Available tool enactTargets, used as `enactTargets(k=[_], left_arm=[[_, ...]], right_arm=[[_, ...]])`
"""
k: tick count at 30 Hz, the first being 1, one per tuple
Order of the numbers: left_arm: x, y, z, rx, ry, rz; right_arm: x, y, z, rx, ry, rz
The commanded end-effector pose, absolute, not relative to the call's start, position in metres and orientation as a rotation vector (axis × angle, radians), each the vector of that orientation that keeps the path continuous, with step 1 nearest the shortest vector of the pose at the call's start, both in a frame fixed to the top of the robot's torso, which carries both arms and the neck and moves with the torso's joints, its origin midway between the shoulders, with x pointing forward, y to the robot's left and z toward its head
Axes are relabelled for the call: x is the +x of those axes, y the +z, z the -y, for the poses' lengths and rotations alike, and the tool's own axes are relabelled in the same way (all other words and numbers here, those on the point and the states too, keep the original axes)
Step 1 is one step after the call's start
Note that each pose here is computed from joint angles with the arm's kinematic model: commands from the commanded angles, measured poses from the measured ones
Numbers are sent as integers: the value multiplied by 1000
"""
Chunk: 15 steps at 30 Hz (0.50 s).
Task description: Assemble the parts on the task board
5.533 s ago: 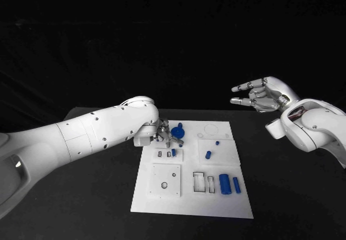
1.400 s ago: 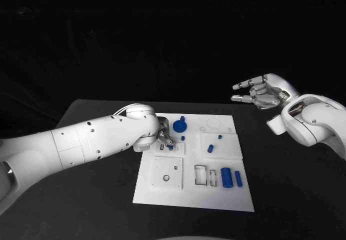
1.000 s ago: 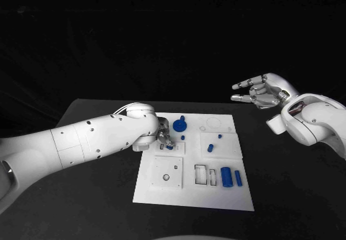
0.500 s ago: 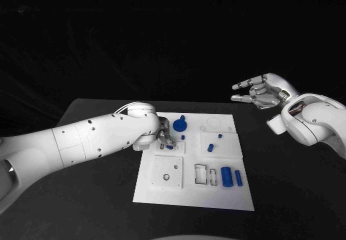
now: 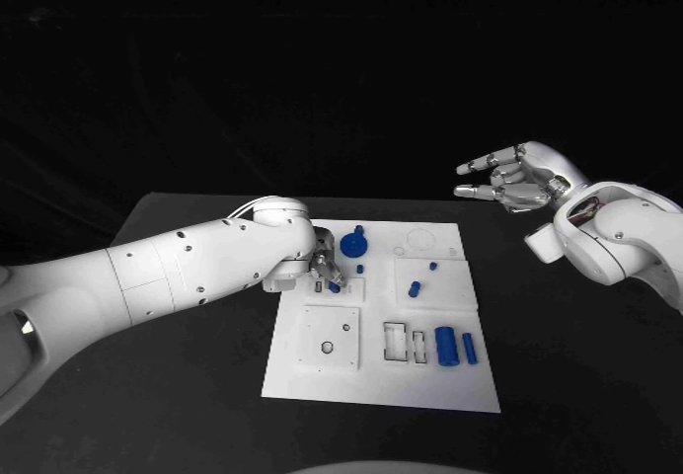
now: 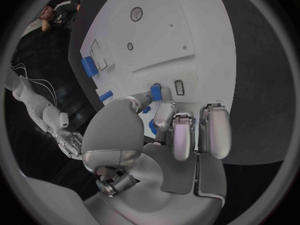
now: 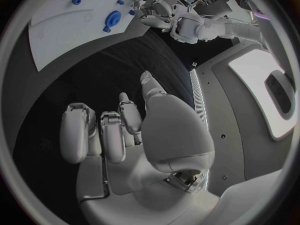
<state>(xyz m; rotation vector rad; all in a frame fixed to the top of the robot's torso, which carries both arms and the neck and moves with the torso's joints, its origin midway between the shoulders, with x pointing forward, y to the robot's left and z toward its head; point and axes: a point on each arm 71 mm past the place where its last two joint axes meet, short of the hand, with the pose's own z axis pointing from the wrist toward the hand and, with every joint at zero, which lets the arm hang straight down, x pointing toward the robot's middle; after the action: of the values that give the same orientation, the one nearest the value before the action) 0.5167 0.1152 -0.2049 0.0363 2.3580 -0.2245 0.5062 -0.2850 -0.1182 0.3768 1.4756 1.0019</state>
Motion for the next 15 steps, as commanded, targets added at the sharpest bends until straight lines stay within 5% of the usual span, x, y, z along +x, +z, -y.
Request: enactTargets(k=[1, 15], left_arm=[[510, -217, -114, 82, -208, -2439], [513, -219, -115, 89, -189, -2456]], right_arm=[[505, -119, 283, 362, 1011, -1490], [504, -119, 282, 360, 1015, -1494]])
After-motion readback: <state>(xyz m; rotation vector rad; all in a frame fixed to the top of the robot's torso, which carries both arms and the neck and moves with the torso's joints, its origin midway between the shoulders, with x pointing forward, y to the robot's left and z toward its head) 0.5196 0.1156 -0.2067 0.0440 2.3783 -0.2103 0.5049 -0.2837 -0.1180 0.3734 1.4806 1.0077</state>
